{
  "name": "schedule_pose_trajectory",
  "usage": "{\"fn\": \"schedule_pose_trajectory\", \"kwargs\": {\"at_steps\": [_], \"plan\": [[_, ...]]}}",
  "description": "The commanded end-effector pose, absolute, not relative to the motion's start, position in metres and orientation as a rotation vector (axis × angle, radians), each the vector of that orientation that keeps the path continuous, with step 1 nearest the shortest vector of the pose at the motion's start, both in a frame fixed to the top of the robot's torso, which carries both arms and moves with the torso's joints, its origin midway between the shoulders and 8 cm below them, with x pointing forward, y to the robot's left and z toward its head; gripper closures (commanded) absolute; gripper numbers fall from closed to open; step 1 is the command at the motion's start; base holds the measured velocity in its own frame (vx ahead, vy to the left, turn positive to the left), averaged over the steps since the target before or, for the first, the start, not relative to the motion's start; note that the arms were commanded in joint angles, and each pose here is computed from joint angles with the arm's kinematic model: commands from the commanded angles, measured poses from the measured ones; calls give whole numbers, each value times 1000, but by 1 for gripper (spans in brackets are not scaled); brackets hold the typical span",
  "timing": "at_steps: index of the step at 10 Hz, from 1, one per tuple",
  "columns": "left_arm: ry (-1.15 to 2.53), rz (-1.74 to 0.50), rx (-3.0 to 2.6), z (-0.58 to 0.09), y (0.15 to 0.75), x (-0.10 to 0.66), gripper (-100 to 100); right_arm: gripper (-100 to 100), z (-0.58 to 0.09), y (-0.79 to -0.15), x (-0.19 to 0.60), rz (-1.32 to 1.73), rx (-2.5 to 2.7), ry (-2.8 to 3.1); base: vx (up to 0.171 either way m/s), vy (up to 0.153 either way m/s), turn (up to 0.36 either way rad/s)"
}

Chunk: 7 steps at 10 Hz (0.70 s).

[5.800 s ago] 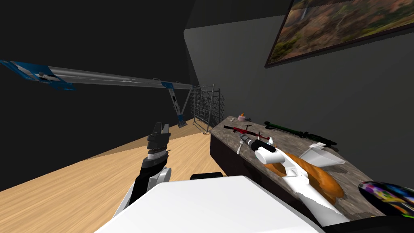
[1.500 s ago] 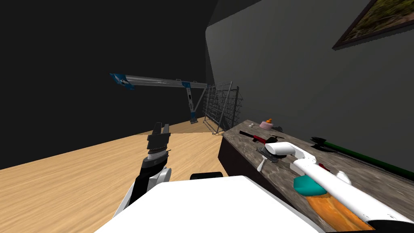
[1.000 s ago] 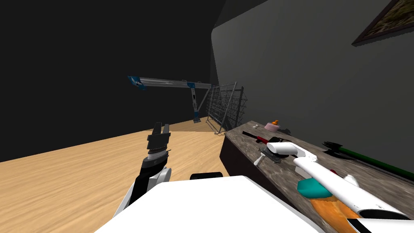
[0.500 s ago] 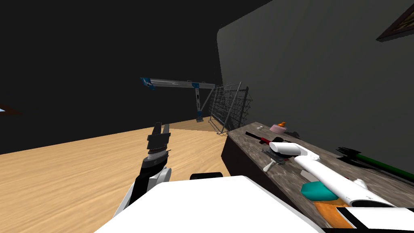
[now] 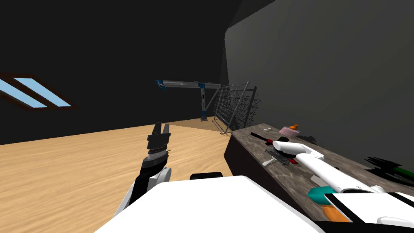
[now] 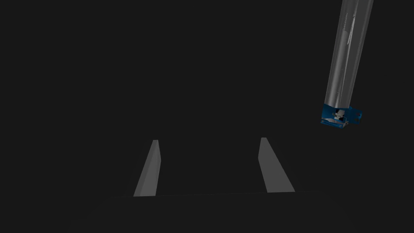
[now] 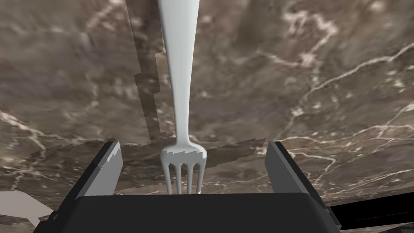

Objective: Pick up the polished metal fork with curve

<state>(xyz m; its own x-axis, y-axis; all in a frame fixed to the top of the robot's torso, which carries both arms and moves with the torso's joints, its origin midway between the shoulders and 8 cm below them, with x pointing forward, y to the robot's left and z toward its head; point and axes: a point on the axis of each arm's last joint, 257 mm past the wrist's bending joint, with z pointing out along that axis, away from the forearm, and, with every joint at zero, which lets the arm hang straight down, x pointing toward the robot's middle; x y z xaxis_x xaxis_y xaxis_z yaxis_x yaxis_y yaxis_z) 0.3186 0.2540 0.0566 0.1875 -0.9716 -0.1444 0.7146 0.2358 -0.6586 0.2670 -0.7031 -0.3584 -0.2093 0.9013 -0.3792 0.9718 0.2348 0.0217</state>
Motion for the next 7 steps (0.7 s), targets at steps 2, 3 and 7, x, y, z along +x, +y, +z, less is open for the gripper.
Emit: {"fn": "schedule_pose_trajectory", "kwargs": {"at_steps": [2,3,7], "plan": [[612,-1260,-508,57,254,319,0,-100,-362,-719,247,-351,1826,2151,-110,41,109],[612,-1260,-508,56,254,319,0,-100,-363,-722,241,-360,1842,2146,10,-7,-17],[612,-1260,-508,56,254,319,0,-100,-359,-740,233,-368,1910,2077,-78,34,154]]}}
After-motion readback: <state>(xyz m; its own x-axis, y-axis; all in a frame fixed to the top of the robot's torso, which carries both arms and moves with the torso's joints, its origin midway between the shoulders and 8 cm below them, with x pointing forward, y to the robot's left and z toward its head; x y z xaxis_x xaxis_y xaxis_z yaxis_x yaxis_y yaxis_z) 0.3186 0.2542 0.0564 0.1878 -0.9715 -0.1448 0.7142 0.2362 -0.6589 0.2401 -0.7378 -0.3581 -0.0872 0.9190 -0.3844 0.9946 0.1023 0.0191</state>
